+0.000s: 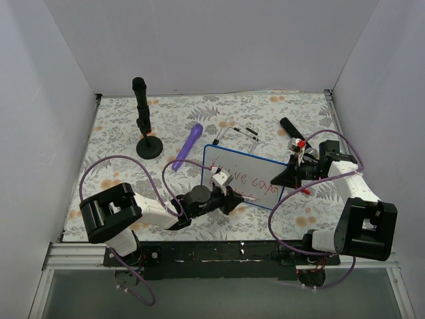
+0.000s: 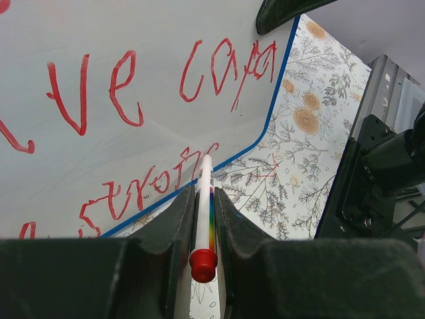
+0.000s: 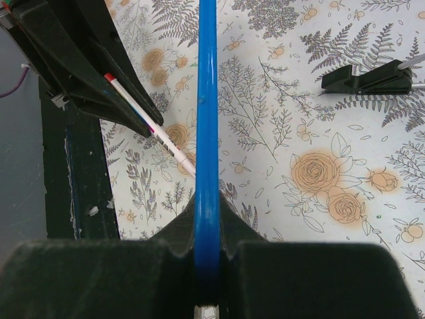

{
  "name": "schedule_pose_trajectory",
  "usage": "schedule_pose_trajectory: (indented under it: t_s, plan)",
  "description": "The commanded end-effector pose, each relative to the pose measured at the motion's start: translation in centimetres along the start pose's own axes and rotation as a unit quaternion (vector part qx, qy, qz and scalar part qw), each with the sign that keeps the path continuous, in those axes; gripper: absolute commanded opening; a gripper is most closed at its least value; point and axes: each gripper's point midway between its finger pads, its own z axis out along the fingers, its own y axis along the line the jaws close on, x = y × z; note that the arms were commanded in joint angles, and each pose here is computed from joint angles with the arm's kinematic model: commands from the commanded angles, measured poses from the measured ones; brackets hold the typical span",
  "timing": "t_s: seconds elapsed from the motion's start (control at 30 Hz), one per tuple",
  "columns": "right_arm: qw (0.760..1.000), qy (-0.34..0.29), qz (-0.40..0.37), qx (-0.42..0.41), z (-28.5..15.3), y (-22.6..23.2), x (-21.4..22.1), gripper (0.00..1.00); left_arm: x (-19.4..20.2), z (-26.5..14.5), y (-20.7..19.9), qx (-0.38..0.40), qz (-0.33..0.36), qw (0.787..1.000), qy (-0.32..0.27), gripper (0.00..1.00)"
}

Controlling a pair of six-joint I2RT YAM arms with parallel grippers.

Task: Write a sentence on the whiteboard

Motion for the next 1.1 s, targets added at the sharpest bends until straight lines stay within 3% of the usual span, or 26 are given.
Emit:
schedule_pose_trajectory:
  t_s: [0.0, 1.07]
  plan:
    - [0.997, 0.055, -0.023, 0.046, -0.7, -1.9, 1.9, 0.01, 0.1, 0.3, 0.1, 0.001, 0.005, 1.0, 0.007, 0.0]
    - [0.997, 0.055, -0.023, 0.048, -0.8, -2.0, 1.9, 0.01, -2.0, 1.3, -0.9, 0.015, 0.014, 1.0, -0.015, 0.0]
